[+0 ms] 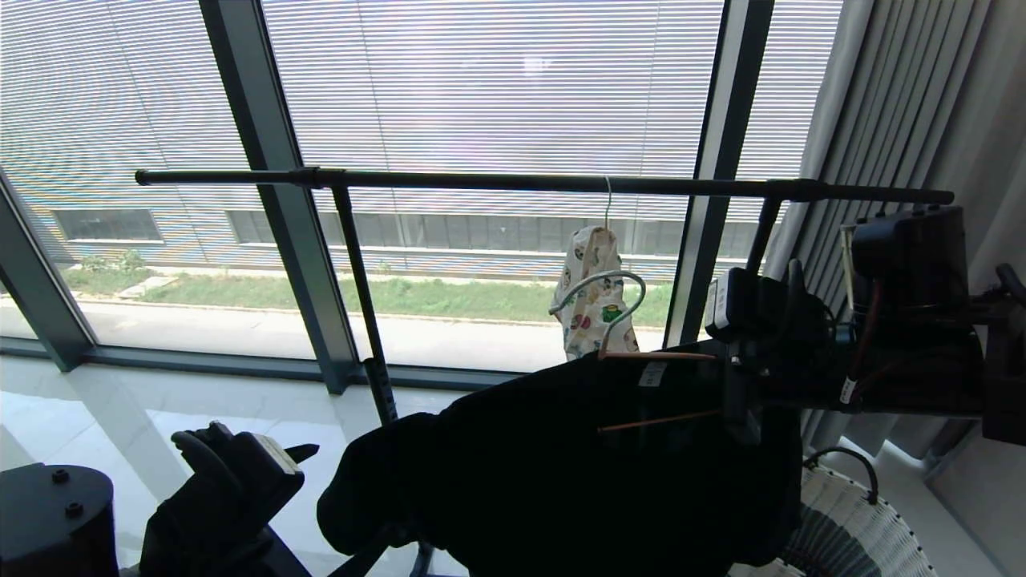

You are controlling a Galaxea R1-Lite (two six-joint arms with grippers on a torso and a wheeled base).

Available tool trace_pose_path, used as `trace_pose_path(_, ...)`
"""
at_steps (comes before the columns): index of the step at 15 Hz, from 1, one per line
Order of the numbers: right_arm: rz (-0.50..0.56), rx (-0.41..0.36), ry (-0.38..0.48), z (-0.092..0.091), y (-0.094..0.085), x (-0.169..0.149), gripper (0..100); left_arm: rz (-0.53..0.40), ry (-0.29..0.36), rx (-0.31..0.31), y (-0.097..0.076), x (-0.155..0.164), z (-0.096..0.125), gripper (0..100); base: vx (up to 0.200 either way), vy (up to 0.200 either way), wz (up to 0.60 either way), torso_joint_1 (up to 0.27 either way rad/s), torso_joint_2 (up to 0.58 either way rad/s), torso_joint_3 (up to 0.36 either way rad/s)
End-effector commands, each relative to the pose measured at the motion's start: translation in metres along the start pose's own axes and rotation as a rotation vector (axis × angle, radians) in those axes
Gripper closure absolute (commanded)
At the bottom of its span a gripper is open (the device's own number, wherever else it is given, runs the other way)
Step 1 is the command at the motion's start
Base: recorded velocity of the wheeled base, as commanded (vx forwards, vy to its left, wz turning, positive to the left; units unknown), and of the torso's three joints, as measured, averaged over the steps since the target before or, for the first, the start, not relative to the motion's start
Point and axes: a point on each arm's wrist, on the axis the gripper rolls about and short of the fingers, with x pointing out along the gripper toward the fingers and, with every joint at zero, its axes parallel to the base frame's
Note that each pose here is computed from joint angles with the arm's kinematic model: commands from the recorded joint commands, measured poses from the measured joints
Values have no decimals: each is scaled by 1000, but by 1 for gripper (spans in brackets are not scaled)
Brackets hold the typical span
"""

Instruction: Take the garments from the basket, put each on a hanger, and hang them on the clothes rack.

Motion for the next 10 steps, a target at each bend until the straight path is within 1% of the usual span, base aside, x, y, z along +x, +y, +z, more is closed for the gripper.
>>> trace_pose_path(1, -13, -7, -20, 4, -1, -7, 100, 43, 16, -29, 6, -3, -5, 0, 0, 0, 0, 0, 0, 0)
trace_pose_path(4, -20, -12, -30, 7, -1, -12, 100, 85, 33, -94, 16, 8, 1, 0, 0, 0, 0, 0, 0, 0)
trace_pose_path(6, -22, -14, -32, 8, -1, -13, 100, 98, 28, -101, 21, 13, 6, 0, 0, 0, 0, 0, 0, 0)
trace_pose_path(8, -21, -15, -34, 9, -1, -13, 100, 96, 30, -102, 21, 14, 6, 0, 0, 0, 0, 0, 0, 0)
trace_pose_path(9, -21, -15, -34, 9, -1, -13, 100, 95, 32, -102, 21, 14, 6, 100, 0, 0, 0, 0, 0, 0)
trace_pose_path(10, -21, -15, -34, 9, -1, -13, 100, 94, 35, -101, 20, 14, 5, 100, 0, 0, 0, 0, 0, 0)
